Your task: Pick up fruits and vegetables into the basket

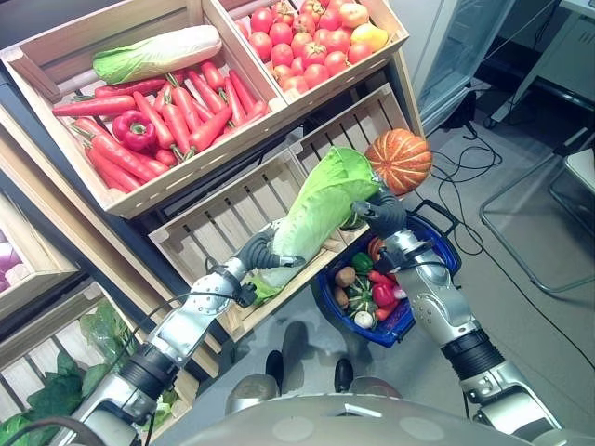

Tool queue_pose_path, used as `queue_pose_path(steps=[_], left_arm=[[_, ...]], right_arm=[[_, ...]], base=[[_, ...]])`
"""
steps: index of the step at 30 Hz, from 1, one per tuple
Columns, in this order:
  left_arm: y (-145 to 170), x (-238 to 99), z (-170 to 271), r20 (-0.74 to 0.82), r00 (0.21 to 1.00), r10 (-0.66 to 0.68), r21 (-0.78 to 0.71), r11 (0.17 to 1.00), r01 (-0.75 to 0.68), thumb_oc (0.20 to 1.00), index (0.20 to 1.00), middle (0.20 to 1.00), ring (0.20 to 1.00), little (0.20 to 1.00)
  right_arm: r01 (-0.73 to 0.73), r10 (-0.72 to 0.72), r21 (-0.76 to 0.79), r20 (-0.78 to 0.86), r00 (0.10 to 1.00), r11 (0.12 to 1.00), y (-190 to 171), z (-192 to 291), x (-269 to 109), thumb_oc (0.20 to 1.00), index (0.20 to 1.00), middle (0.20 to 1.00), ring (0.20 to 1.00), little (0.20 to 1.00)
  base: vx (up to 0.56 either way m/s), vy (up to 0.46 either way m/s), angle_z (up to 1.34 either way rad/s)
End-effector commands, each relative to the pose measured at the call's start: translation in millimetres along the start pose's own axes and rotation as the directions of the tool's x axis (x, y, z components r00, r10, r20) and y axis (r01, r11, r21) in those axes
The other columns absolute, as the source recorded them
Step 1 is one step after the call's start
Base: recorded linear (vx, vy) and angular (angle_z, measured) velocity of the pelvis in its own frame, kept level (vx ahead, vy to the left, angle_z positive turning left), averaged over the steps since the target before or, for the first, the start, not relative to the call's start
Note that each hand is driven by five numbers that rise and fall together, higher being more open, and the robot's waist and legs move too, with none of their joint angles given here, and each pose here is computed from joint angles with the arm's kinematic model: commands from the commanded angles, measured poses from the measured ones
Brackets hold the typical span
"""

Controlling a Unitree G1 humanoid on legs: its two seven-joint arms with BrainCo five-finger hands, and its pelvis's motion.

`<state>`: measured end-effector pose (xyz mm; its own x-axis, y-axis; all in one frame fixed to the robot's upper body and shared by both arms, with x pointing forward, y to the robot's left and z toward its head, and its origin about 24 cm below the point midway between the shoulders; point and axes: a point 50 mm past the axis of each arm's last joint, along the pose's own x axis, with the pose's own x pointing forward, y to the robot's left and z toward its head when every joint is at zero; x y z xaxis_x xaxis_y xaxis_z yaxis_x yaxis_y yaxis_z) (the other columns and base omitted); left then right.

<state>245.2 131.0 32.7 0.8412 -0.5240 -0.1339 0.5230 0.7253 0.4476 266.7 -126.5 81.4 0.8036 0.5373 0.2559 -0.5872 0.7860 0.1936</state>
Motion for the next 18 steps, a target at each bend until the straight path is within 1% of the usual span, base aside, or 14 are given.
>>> queue_pose_path(steps=[1,7,14,18], left_arm=[[17,15,34,0.151,0.988,-0.002,0.043,0.999,-0.005,0.2,0.2,0.2,0.2,0.2],[17,12,33,0.14,0.99,-0.012,0.034,0.999,0.007,0.2,0.2,0.2,0.2,0.2],[13,9,31,0.13,0.988,-0.084,0.045,0.996,0.079,0.2,0.2,0.2,0.2,0.2],[11,9,32,0.126,0.984,-0.125,0.025,0.992,0.122,0.2,0.2,0.2,0.2,0.2]], right_arm=[[-0.176,0.175,0.012,0.07,0.982,0.984,19,17,10,1.0,1.0,1.0,1.0,1.0],[-0.222,0.22,0.031,0.044,0.974,0.975,25,14,7,1.0,1.0,1.0,1.0,1.0],[-0.255,0.254,0.067,0.022,0.967,0.965,28,11,6,1.0,1.0,1.0,1.0,1.0],[-0.264,0.261,0.134,0.038,0.965,0.955,31,10,7,1.0,1.0,1.0,1.0,1.0]], base=[[0.0,0.0,0.0],[0.0,0.0,0.0],[0.0,0.0,0.0],[0.0,0.0,0.0]])
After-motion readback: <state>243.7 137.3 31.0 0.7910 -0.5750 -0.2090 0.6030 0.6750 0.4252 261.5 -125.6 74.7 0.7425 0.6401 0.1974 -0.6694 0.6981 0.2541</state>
